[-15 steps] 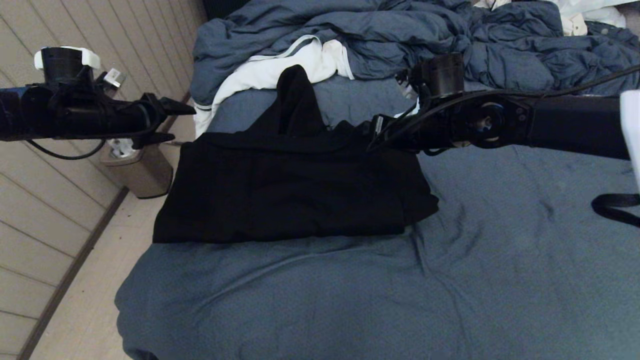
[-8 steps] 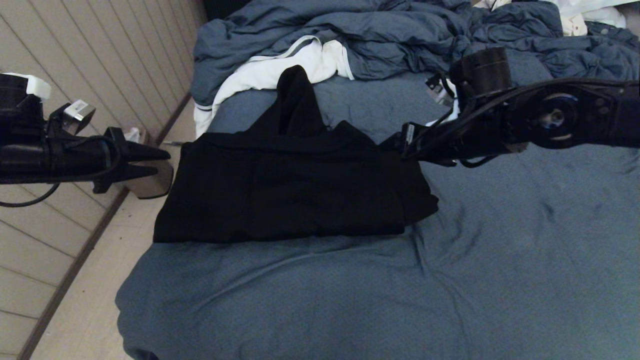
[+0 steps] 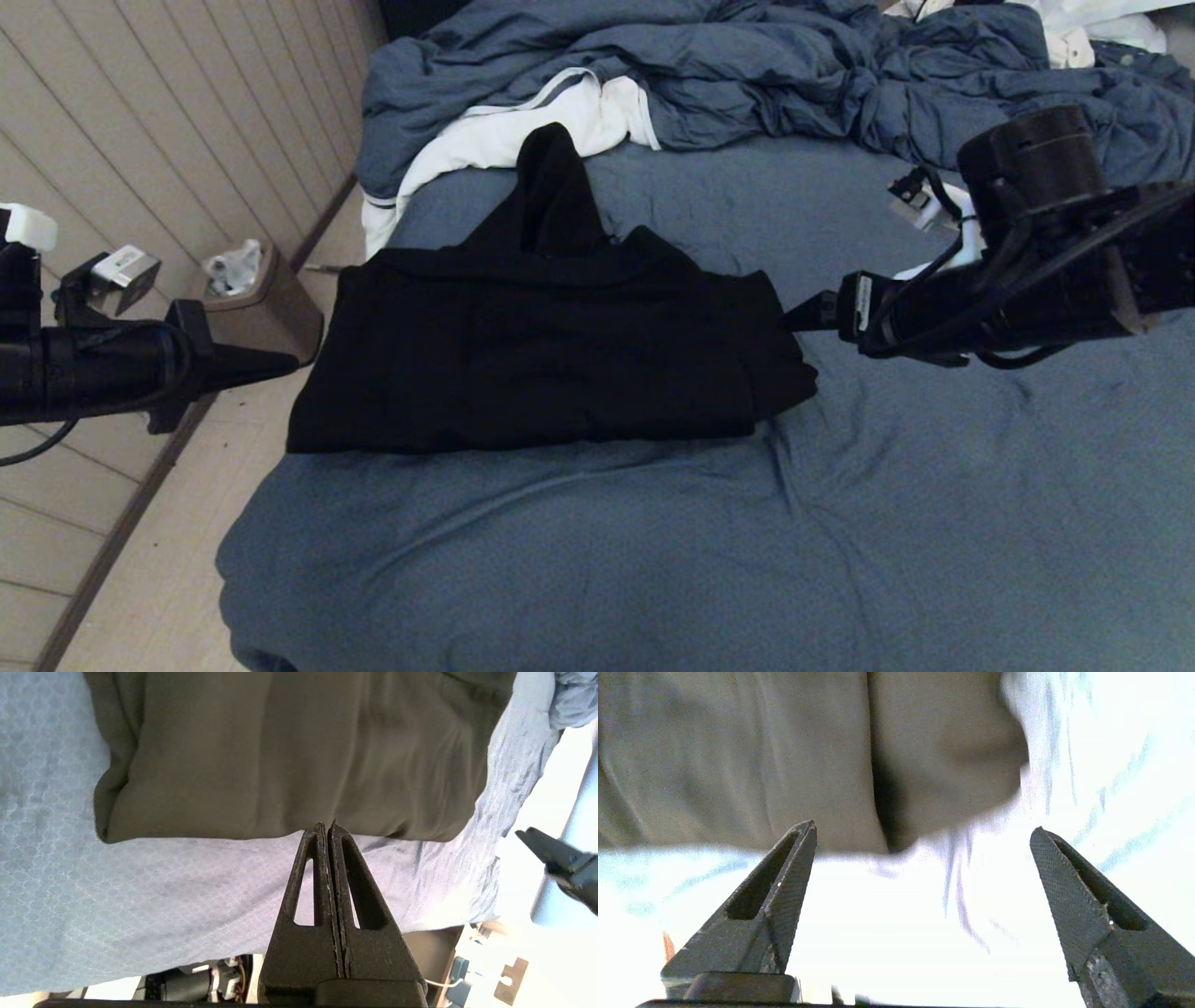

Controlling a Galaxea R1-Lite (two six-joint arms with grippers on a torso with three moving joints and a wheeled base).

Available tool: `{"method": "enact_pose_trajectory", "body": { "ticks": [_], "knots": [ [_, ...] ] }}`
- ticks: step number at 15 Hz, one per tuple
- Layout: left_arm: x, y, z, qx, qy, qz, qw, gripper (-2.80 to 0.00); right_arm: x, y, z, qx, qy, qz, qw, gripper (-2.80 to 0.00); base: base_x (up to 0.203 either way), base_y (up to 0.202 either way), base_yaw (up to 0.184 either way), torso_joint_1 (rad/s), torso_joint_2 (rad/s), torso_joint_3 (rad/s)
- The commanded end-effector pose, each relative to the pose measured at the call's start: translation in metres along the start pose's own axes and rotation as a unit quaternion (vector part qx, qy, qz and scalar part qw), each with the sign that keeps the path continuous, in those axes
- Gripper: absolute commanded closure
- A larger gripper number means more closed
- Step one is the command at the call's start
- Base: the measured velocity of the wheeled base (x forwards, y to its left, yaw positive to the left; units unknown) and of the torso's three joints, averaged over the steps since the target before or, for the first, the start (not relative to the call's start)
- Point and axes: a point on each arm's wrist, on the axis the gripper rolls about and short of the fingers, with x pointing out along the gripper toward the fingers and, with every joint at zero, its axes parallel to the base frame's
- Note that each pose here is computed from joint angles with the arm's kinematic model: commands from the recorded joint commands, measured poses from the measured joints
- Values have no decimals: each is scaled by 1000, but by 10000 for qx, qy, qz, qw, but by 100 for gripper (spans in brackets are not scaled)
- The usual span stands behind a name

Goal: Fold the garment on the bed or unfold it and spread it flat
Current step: Fold the black sweatshirt

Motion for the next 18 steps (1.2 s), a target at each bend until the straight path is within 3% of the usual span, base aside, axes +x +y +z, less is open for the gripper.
{"method": "enact_pose_trajectory", "body": {
  "ticks": [1, 4, 11, 12, 15, 18],
  "knots": [
    [5, 9, -6, -54, 28, 5, 10000, 0, -12, -1, -3, 20, 60, -28, 10000, -280, 0, 0, 0, 0, 0, 0],
    [2, 19, -18, -68, -23, 0, 10000, 0, -19, -2, -6, -6, 94, -35, 10000, -280, 0, 0, 0, 0, 0, 0],
    [-11, 11, -29, -87, -52, -169, 9998, 0, -21, 11, -21, -403, 360, 153, 9984, -280, 0, 0, 0, 0, 0, 0],
    [-12, 11, -30, -154, -35, -201, 9997, 0, -27, 12, -21, -402, 290, 162, 9986, 0, 0, 0, 0, 0, 0, 0],
    [-16, 7, -35, -153, 104, -487, 9986, 0, -47, 13, -27, -412, 187, 299, 9985, 0, 0, 0, 0, 0, 0, 0],
    [-2, 20, -33, -309, 253, -405, 9984, 0, -38, 5, -49, -360, 688, 403, 9962, 0, 0, 0, 0, 0, 0, 0]
  ]
}}
